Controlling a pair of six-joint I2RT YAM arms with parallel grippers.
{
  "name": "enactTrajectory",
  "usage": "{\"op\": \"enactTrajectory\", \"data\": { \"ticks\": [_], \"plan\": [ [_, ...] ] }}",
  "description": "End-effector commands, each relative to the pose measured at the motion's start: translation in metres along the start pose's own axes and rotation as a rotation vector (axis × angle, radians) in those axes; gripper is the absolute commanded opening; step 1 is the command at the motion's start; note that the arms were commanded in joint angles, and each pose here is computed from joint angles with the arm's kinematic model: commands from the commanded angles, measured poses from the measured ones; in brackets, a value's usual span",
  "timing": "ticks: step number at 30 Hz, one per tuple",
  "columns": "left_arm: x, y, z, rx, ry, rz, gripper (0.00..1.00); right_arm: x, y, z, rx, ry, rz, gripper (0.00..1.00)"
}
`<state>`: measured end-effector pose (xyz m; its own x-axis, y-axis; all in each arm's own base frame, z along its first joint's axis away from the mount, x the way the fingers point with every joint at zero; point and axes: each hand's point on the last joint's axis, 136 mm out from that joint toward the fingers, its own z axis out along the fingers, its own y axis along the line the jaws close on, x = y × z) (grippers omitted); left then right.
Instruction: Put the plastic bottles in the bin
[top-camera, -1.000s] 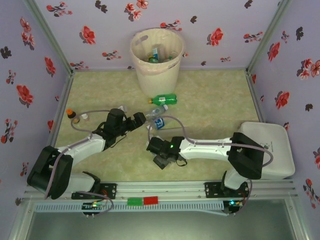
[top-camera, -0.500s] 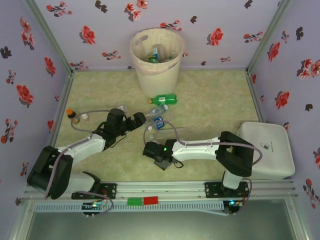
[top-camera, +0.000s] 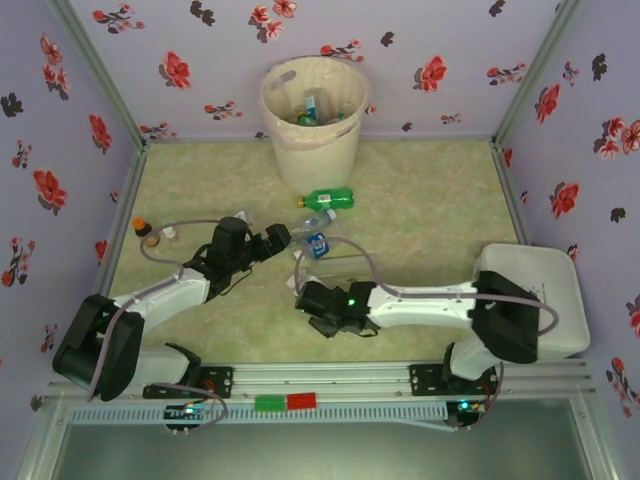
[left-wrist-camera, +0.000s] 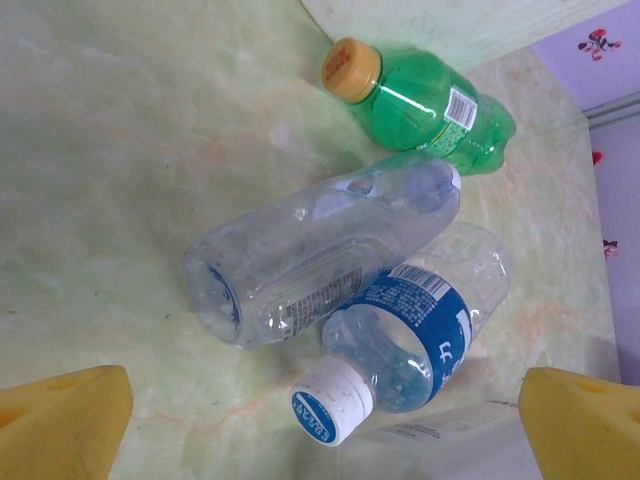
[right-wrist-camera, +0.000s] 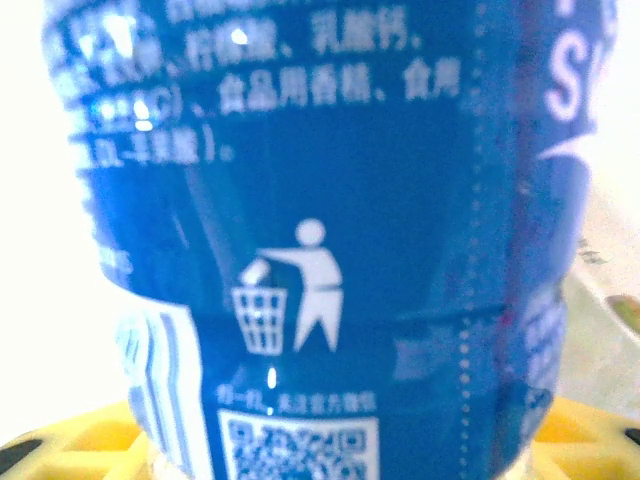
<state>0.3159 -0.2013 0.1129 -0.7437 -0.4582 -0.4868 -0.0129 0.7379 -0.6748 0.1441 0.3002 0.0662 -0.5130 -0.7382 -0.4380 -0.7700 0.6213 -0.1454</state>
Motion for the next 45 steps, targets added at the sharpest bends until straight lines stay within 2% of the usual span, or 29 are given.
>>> {"op": "enactTrajectory", "data": {
  "ticks": [1, 6, 11, 15, 21, 25, 29, 37, 45],
  "plan": [
    [-0.004, 0.002, -0.007, -0.018, -0.037, 0.036, 1.0, -0.033, -0.008, -0.023, 0.009, -0.205, 0.068, 0.43],
    [-0.008, 0.0, -0.01, -0.021, -0.048, 0.048, 1.0, -0.064, -0.043, -0.061, 0.073, -0.438, 0.218, 0.42],
    [-0.01, -0.002, -0.008, -0.018, -0.052, 0.053, 1.0, -0.103, -0.089, -0.105, 0.058, -0.702, 0.382, 0.41],
    [-0.01, -0.004, -0.007, -0.011, -0.048, 0.057, 1.0, -0.134, -0.127, -0.137, 0.014, -0.849, 0.48, 0.4],
    [-0.01, -0.005, -0.007, -0.008, -0.046, 0.064, 1.0, -0.187, -0.172, -0.182, -0.013, -1.0, 0.492, 0.4],
    [-0.009, -0.007, -0.008, 0.001, -0.038, 0.076, 1.0, -0.22, -0.201, -0.203, 0.022, -1.056, 0.484, 0.4],
    [-0.005, -0.004, -0.01, -0.005, -0.026, 0.088, 1.0, -0.251, -0.235, -0.203, 0.061, -1.057, 0.486, 0.41],
    [0.005, 0.001, -0.012, -0.019, 0.019, 0.112, 1.0, -0.309, -0.314, -0.171, 0.097, -1.004, 0.581, 0.4],
    [0.003, -0.007, -0.016, -0.013, 0.044, 0.141, 0.99, -0.355, -0.334, -0.134, 0.107, -0.919, 0.541, 0.43]
  ]
}}
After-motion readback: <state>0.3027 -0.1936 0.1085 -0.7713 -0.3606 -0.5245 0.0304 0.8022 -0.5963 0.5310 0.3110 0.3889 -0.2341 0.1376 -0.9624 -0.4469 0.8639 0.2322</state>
